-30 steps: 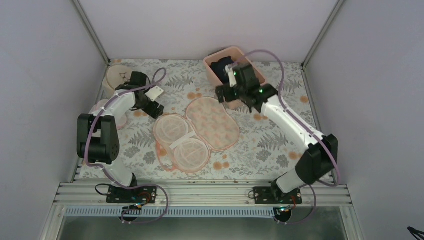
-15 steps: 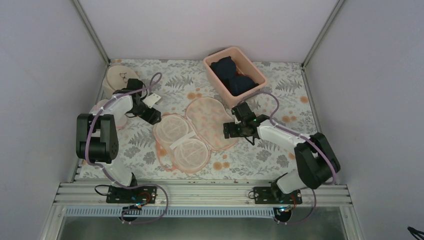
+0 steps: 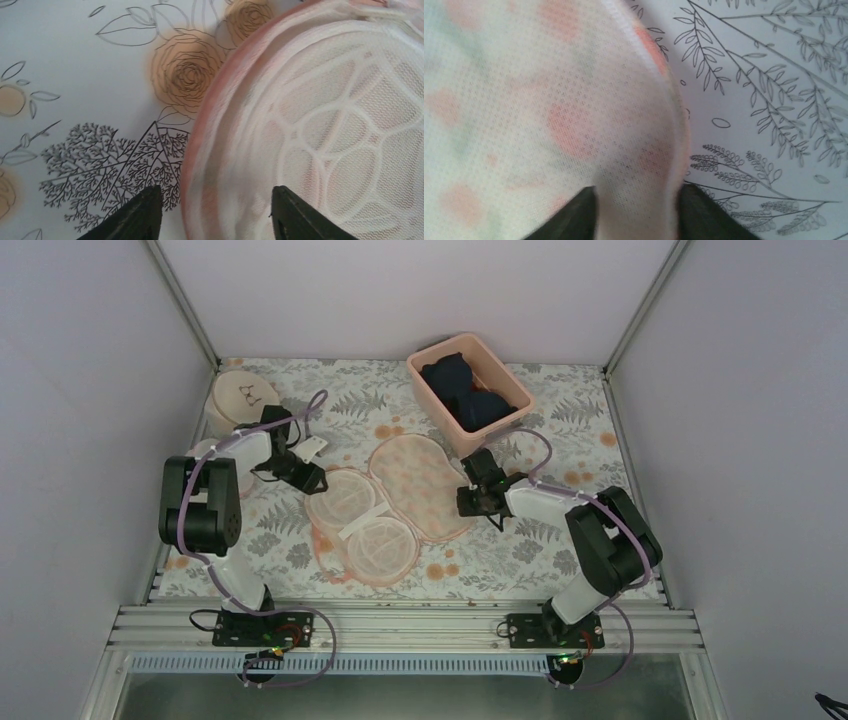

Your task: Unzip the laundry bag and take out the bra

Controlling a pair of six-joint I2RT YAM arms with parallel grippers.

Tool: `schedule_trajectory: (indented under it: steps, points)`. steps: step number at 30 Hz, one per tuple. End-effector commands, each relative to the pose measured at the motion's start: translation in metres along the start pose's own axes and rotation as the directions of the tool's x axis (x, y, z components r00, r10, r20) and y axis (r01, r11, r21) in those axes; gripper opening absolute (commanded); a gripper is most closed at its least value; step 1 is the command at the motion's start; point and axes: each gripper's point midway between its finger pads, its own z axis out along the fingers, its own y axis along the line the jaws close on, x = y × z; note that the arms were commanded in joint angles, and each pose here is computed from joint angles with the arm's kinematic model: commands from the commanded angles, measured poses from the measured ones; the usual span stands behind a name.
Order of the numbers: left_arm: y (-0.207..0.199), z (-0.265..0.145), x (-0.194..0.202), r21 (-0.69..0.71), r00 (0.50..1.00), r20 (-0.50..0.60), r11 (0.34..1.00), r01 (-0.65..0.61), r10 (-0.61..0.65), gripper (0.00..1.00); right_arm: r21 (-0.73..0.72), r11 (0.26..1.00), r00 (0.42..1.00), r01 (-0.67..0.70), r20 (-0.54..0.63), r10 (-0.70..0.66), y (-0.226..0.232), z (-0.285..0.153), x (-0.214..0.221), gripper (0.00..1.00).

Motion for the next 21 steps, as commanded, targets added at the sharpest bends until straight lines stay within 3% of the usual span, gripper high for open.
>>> schedule_trajectory:
  steps: [1,4,9,16,18,21]
  points:
    - [-0.009,0.005,-0.001,0.051,1.000,0.004,0.999,0.002,-0.002,0.49,-0.062,0.998,0.999,-0.007,-0.044,0.004,0.008,0.009,0.010,0.28]
    - [-0.010,0.004,-0.002,0.054,1.000,0.006,0.999,-0.005,0.005,0.33,-0.144,0.989,0.999,0.031,-0.014,-0.033,0.024,0.000,0.001,0.07]
    - [-0.009,0.002,-0.005,0.052,1.000,0.014,0.999,-0.003,0.003,0.03,-0.278,0.947,0.986,0.162,0.085,-0.143,0.062,-0.031,-0.019,0.04]
    - [-0.009,0.004,-0.006,0.065,1.000,0.016,0.998,0.007,-0.008,0.02,-0.326,0.845,0.893,0.424,0.306,-0.330,0.123,-0.104,-0.045,0.04]
    - [-0.009,0.005,-0.007,0.074,1.000,0.020,0.997,0.011,-0.013,0.02,-0.336,0.788,0.843,0.515,0.363,-0.396,0.148,-0.122,-0.044,0.04]
    - [-0.009,0.007,-0.008,0.080,1.000,0.020,0.997,0.014,-0.016,0.02,-0.389,0.648,0.750,0.655,0.436,-0.497,0.196,-0.138,-0.021,0.04]
